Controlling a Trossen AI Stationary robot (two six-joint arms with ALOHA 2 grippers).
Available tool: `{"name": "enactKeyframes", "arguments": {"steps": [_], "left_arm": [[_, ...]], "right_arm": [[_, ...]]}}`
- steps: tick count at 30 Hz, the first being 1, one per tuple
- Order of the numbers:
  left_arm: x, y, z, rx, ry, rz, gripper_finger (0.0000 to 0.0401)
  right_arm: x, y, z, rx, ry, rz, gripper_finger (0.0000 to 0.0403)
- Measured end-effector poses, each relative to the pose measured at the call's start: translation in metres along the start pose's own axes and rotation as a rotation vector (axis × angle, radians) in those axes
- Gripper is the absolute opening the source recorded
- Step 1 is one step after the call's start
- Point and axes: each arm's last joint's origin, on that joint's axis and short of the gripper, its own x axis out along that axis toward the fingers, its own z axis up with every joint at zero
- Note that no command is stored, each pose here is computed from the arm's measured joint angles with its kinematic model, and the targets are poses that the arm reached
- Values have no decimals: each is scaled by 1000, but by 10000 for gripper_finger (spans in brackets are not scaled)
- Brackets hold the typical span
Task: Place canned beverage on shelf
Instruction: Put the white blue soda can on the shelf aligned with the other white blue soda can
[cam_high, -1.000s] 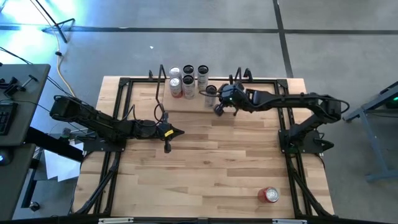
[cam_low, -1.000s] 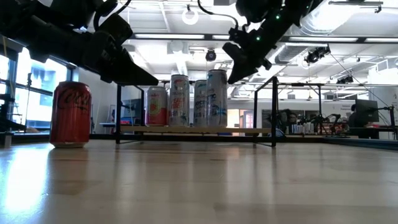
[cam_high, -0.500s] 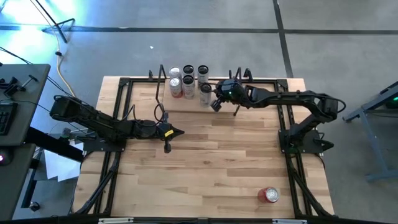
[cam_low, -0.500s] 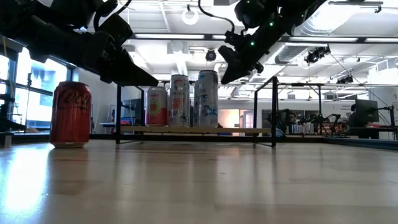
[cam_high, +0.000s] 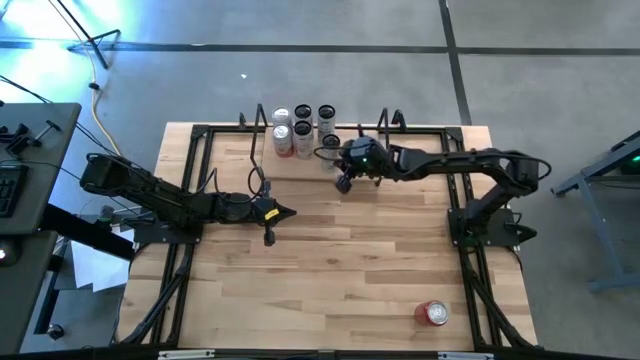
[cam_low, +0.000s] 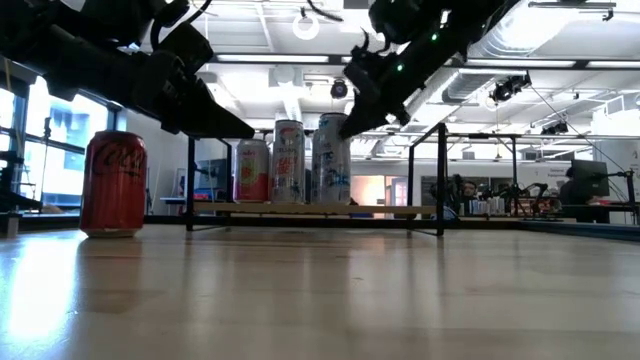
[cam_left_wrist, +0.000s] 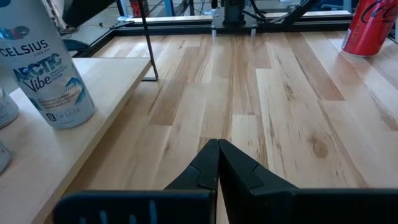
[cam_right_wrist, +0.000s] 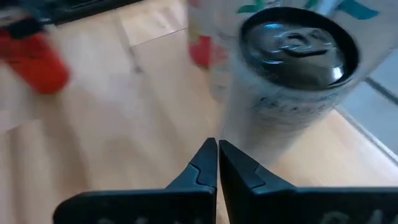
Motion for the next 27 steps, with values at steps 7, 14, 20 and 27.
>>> {"name": "enactKeyframes", "arguments": {"steps": [7, 14, 20, 27], "left_arm": [[0, 0, 0, 8, 2, 0, 0], [0, 0, 0, 8, 3, 0, 0], [0, 0, 0, 8, 4, 0, 0], [0, 0, -1, 9, 6, 0, 0]], "right_arm": [[15, -10, -6, 9, 19, -130, 0], [16, -19, -1, 13, -24, -180, 0], [9, -16, -1, -21, -3, -123, 0], [6, -15, 3, -32, -25, -95, 0]]}}
